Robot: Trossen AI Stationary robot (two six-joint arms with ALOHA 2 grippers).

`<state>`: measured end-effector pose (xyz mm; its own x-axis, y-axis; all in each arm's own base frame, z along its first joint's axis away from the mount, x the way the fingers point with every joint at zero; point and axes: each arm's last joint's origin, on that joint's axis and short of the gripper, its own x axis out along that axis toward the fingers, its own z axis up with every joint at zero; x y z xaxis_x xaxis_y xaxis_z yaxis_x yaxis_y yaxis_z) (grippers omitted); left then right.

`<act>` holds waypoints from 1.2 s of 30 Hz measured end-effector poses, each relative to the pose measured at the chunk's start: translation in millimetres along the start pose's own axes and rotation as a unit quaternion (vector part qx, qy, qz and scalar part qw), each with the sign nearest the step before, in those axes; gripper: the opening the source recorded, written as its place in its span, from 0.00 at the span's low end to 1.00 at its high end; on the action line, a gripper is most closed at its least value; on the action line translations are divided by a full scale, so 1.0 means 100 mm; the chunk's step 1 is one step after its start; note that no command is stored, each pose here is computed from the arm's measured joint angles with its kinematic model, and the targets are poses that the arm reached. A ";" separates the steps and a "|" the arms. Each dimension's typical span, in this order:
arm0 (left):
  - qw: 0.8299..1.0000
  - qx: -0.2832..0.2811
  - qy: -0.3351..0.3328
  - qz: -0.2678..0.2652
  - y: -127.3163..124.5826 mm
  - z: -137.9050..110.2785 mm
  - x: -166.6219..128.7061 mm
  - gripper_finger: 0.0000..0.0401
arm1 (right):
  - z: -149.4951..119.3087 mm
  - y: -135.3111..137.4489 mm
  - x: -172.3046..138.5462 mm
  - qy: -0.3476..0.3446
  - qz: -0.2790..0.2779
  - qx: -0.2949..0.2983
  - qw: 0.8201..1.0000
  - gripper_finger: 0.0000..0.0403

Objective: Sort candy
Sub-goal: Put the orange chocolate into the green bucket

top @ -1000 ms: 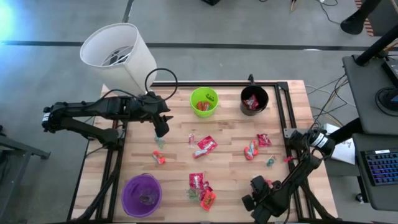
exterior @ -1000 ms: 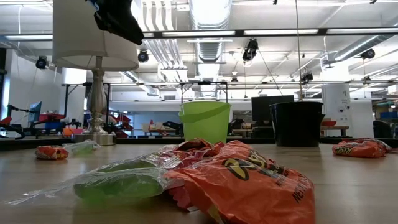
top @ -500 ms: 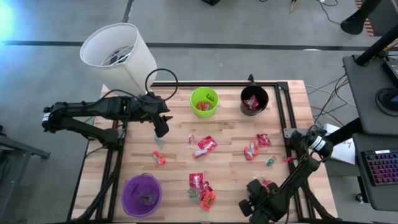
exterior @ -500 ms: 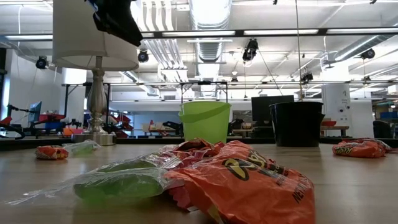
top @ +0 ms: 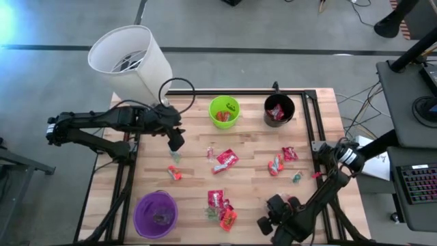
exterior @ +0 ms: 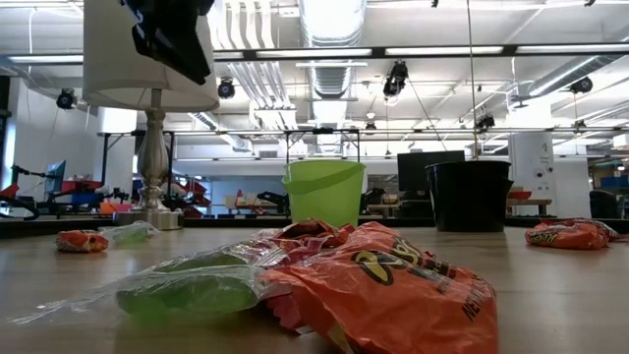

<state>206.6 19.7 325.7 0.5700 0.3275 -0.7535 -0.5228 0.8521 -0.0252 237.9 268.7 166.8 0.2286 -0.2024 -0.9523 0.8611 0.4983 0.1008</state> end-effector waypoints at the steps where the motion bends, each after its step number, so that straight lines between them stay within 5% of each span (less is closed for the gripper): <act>1: 1.000 0.000 0.005 0.001 0.00 -0.01 0.00 0.34 | 0.04 0.02 0.01 -0.005 0.000 -0.005 1.000 0.04; 18: 0.999 0.025 0.029 -0.029 -0.01 -0.04 0.00 0.34 | 1.21 0.16 0.12 -0.025 -0.016 -0.094 0.995 0.04; 32: 0.998 0.059 0.027 -0.027 -0.01 -0.04 0.00 0.34 | 2.40 -0.11 0.07 -0.043 -0.018 -0.106 0.993 0.04; 36: 0.997 0.078 0.012 0.012 0.02 -0.03 0.00 0.34 | 2.64 -0.18 0.07 -0.046 0.000 -0.098 0.994 0.04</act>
<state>203.9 19.9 323.9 0.5417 0.3401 -0.7687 -0.4298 0.8980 0.0943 343.4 35.8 234.6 0.2767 -0.2753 -0.9207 0.7581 0.6513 0.0331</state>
